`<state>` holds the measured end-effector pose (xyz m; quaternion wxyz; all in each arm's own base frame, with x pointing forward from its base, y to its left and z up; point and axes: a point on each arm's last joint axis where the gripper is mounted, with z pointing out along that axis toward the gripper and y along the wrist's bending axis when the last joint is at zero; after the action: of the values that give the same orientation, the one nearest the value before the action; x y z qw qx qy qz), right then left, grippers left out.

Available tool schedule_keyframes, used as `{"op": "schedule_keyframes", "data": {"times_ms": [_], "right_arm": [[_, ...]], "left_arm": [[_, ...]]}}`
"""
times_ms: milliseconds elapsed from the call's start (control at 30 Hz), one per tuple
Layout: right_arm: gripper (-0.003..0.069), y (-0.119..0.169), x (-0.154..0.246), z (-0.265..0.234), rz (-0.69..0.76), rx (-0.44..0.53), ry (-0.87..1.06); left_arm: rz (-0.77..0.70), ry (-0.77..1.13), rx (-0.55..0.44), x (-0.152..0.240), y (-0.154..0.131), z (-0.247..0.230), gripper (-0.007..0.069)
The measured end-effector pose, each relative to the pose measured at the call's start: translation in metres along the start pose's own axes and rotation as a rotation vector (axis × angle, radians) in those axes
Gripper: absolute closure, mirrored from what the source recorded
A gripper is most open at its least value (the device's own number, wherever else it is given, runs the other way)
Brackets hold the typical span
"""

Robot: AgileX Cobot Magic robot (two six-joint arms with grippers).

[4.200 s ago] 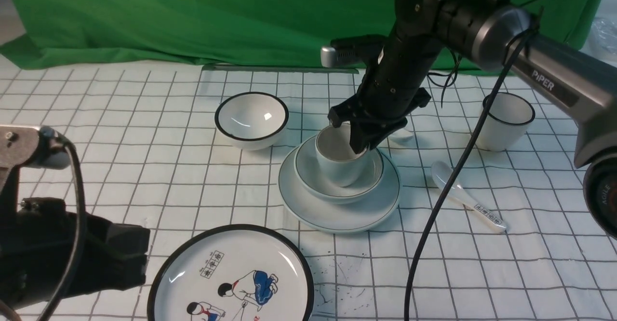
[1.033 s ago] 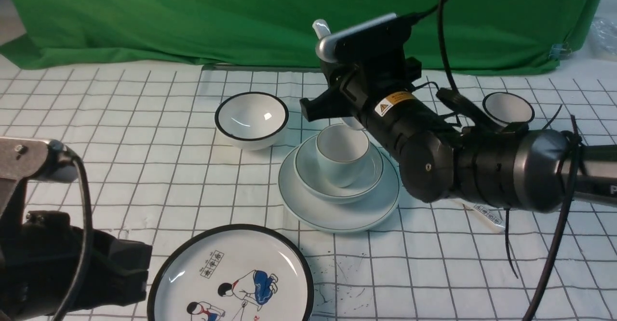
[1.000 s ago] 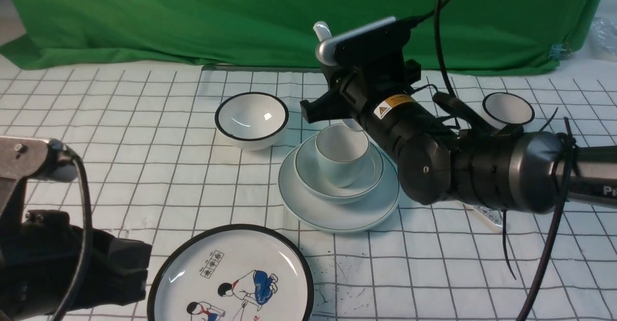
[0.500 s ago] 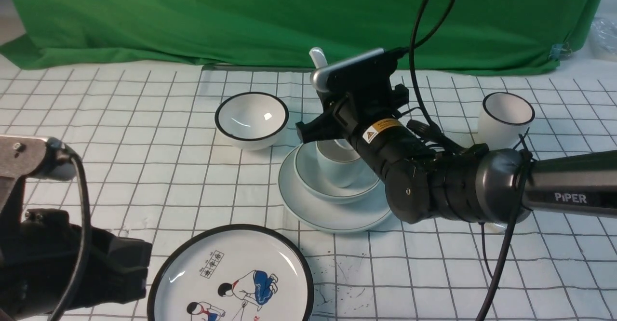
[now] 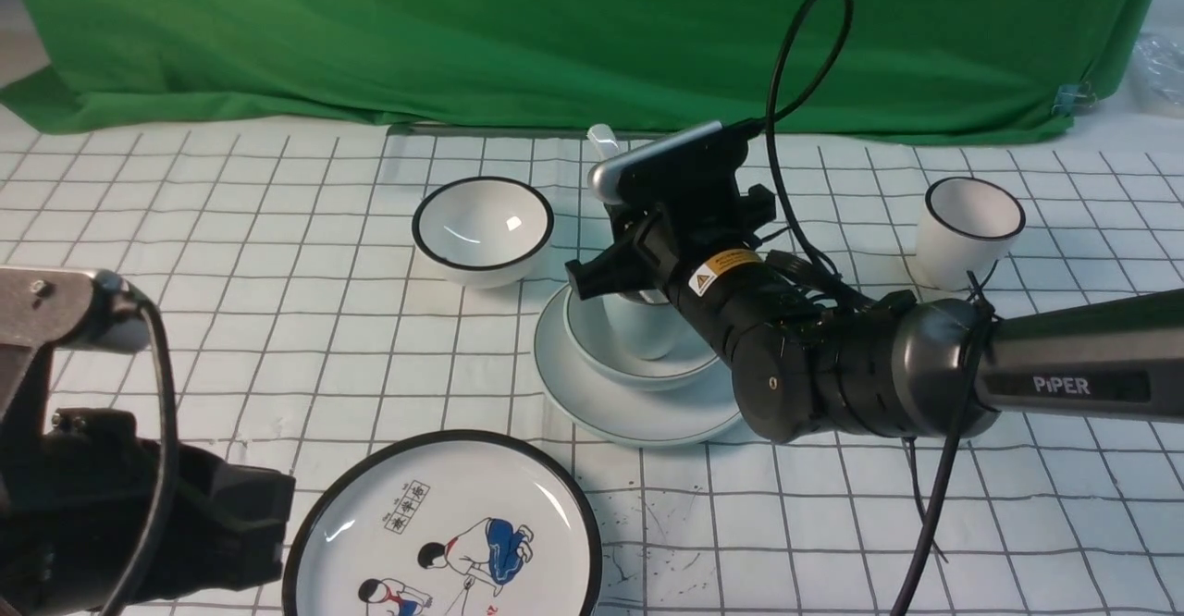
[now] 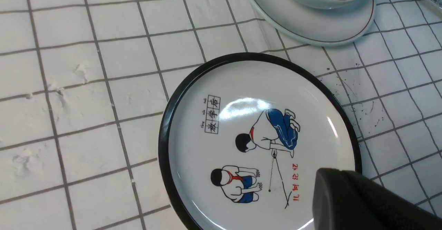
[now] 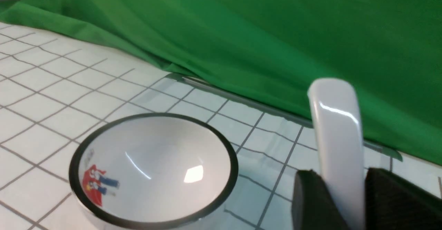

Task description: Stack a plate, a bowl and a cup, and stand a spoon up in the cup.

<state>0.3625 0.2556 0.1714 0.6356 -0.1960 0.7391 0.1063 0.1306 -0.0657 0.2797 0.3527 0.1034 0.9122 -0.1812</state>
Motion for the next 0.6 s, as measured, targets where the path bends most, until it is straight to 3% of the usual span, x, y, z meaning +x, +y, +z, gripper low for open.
{"op": "schedule_keyframes", "data": {"times_ms": [167, 400, 500, 533, 600], "right_arm": [[0.0345, 0.0, -0.007, -0.004, 0.004, -0.015, 0.02], [0.0344, -0.002, -0.054, -0.029, -0.047, -0.093, 0.07], [0.0461, -0.006, -0.093, -0.061, -0.118, -0.174, 0.114], [0.0524, -0.01, -0.109, -0.078, -0.126, -0.242, 0.131], [0.0602, -0.026, -0.141, -0.113, -0.102, -0.24, 0.153]], "left_arm": [[0.0, 0.0, 0.0, 0.0, 0.0, 0.0, 0.0624], [0.0, -0.002, 0.0, 0.0, 0.0, 0.0, 0.0624], [0.001, -0.007, -0.001, -0.001, 0.0, 0.0, 0.0624], [0.001, -0.008, -0.001, -0.001, 0.0, 0.0, 0.0624], [0.001, -0.009, -0.001, -0.001, 0.0, 0.0, 0.0624]]}}
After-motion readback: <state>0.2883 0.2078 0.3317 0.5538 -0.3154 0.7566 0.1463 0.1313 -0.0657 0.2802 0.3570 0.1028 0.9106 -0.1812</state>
